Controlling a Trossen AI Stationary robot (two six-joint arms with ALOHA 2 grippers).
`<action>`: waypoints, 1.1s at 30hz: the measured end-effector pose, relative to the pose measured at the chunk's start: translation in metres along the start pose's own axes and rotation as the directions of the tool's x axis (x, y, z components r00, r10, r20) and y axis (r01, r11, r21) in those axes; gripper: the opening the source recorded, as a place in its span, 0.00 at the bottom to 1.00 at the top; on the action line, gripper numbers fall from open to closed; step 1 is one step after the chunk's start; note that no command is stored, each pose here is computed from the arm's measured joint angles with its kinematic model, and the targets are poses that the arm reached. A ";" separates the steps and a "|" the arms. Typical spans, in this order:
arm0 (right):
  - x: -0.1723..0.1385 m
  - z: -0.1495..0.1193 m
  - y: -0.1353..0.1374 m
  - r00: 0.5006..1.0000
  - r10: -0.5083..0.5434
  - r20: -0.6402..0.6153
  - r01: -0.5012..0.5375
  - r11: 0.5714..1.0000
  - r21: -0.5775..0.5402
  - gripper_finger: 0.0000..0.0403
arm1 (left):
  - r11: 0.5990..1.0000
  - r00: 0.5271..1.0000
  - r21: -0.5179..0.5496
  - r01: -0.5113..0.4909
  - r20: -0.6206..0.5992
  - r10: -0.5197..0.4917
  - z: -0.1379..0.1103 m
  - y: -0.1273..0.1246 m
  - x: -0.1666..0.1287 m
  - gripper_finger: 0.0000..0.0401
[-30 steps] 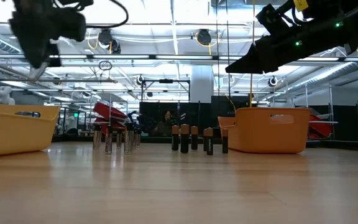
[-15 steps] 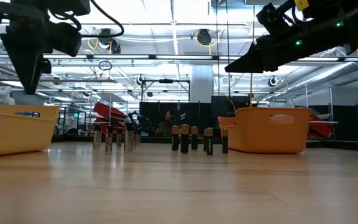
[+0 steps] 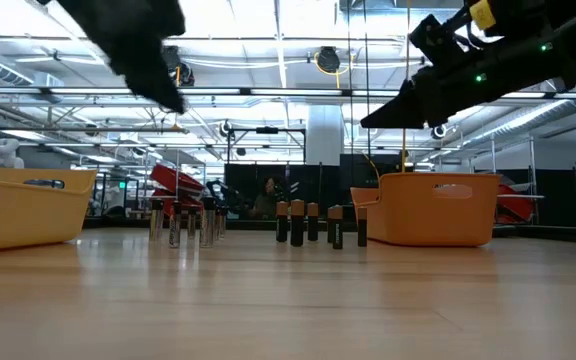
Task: Sort batteries
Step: Put the black brown battery into the orange bin
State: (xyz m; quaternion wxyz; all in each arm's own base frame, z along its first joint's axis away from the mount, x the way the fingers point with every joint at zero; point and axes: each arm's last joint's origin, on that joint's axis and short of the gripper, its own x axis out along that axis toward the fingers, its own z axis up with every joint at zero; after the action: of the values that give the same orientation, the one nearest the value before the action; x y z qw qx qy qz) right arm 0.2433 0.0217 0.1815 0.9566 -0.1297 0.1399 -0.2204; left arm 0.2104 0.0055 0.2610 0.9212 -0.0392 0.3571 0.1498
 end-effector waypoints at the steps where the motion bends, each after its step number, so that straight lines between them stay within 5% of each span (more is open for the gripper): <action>1: 0.000 0.001 0.001 1.000 0.011 0.009 -0.011 1.000 0.005 0.38 | 0.999 0.998 0.003 -0.048 0.047 0.048 0.001 0.001 0.003 0.48; 4: 0.002 0.014 0.005 0.999 0.047 0.001 -0.047 0.999 0.012 0.38 | 0.993 0.979 0.032 -0.111 0.174 0.103 -0.003 -0.002 0.012 0.48; 11: 0.025 0.045 0.026 0.936 0.164 -0.311 -0.189 0.980 -0.054 0.39 | 0.986 0.936 0.097 -0.135 0.340 0.094 -0.025 -0.004 0.031 0.48; 18: 0.064 0.062 0.017 0.912 0.252 -0.322 -0.277 0.960 -0.031 0.45 | 0.985 0.902 0.101 -0.143 0.423 0.088 -0.025 -0.004 0.031 0.48; 33: 0.133 0.035 -0.043 0.867 0.379 -0.323 -0.419 0.906 -0.061 0.46 | 0.928 0.864 0.210 -0.309 0.470 0.181 -0.015 0.028 0.035 0.48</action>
State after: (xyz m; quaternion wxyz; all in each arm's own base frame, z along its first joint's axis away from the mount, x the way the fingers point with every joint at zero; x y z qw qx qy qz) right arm 0.3528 -0.0705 0.1992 0.9379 -0.1241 0.3229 -0.0255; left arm 0.2168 0.0379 0.2278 0.9472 0.1720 0.1577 0.2199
